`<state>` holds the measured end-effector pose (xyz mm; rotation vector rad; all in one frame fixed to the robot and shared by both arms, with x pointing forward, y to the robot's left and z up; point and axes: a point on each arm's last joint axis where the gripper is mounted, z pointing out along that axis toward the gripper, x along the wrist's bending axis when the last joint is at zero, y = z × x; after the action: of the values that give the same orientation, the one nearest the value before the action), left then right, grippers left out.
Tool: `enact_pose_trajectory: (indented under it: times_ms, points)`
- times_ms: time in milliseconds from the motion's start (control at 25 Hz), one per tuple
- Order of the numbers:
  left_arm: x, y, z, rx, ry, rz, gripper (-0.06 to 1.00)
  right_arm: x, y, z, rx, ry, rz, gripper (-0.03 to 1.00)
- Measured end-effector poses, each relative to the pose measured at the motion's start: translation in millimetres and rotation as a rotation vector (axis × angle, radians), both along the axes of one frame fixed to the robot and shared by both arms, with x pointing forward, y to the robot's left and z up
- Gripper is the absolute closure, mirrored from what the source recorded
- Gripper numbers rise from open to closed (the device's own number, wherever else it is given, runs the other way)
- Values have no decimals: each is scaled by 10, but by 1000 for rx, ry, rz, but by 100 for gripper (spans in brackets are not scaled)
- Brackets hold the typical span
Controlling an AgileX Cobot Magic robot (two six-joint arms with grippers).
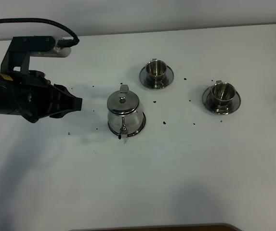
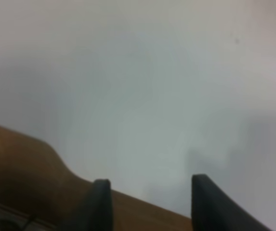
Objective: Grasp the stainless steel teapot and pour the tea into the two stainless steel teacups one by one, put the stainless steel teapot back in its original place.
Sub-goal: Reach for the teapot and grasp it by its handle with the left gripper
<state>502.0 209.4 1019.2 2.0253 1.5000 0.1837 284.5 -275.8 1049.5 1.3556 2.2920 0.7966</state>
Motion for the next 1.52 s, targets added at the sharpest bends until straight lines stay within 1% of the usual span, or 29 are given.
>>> enact_pose_trajectory:
  times_ms: [160,240,320,400,520,680,880,1000,1200,1400,1520]
  points:
    - [57,-9,-104,9,23,7,57,-21,-11,5,9,-7,-3,59]
    - [78,-14,-156,14,40,7,57,-60,-44,22,36,-33,-36,59]
    - [91,-17,-195,18,53,7,57,-115,-97,44,67,-77,-106,59]
    - [105,-19,-227,20,62,8,57,-198,-160,69,97,-143,-191,59]
    - [123,-20,-247,23,58,12,57,-319,-222,78,120,-226,-310,59]
    - [146,-16,-235,23,33,22,57,-421,-250,71,130,-293,-392,59]
    - [158,-13,-230,32,12,11,57,-522,-272,70,137,-360,-412,60]
    - [161,-12,-228,41,1,-2,57,-561,-298,69,124,-393,-422,62]
    - [193,-19,-184,54,-32,-30,57,-561,-303,69,118,-396,-425,64]
    - [331,-60,21,36,-93,-35,57,-561,-304,69,117,-396,-425,68]
    - [454,-132,81,28,-74,-66,57,-561,-304,69,117,-396,-425,71]
